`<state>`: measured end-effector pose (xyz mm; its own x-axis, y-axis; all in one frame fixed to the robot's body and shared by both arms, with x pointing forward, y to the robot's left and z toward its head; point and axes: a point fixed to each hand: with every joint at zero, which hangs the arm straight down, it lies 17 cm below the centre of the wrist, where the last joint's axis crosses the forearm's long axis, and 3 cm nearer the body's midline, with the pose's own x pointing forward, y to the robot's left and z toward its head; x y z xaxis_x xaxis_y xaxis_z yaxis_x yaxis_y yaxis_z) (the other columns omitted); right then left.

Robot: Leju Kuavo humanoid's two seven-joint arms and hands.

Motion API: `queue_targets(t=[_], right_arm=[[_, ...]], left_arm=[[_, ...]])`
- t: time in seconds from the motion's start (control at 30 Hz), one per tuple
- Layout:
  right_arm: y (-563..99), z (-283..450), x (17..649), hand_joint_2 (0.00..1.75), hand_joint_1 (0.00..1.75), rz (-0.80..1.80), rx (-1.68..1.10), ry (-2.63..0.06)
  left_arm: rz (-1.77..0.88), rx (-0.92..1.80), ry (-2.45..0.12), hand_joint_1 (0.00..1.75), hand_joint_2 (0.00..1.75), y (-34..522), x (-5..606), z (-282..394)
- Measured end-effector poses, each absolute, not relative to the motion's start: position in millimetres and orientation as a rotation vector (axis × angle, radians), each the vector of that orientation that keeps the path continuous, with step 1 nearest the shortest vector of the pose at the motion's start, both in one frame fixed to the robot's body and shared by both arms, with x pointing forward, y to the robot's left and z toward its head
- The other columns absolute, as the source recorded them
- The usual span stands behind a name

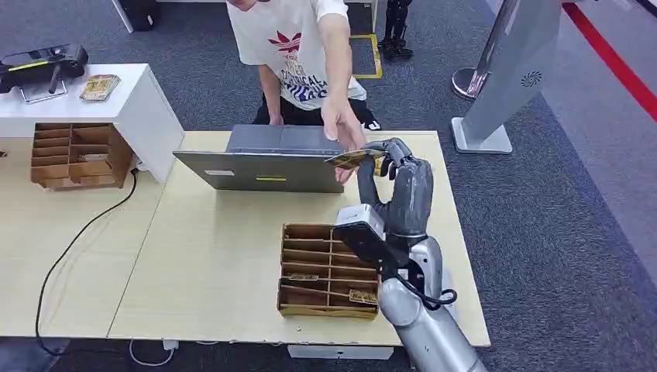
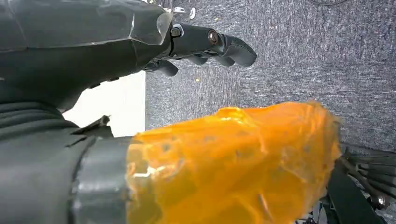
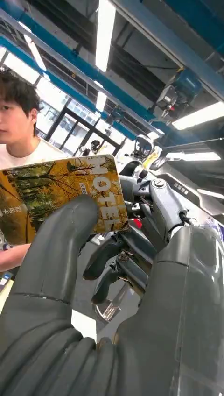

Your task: Pass the card to the sensor for recognition and then transmit it.

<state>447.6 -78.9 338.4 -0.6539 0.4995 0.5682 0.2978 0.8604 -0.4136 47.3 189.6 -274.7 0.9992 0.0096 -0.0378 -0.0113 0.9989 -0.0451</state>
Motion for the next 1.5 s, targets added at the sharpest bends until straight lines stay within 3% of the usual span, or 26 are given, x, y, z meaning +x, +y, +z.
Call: queue_targets(t=[0.5,0.53,0.57,1.27,1.5], right_arm=[[-66,348,481,1.75,1.75,0.491,-0.809,-2.313],[-65,345,482,1.75,0.10,0.509,-0.835,-2.307],[-64,342,483,1.75,0.00,0.528,-0.851,-2.301],[-61,307,488,1.75,0.00,0.594,-0.851,-2.228],[-69,305,472,1.75,0.00,0.414,-0.586,-2.233]], left_arm=[[-0.090,-0.046,0.032,0.00,0.00,189,47,-274],[-0.097,-0.046,0.034,0.00,0.00,189,47,-274],[-0.097,-0.045,0.035,0.00,0.00,189,47,-274],[-0.079,-0.049,0.039,0.00,0.00,188,46,-274],[-0.037,-0.050,0.040,0.00,0.00,188,47,-274]])
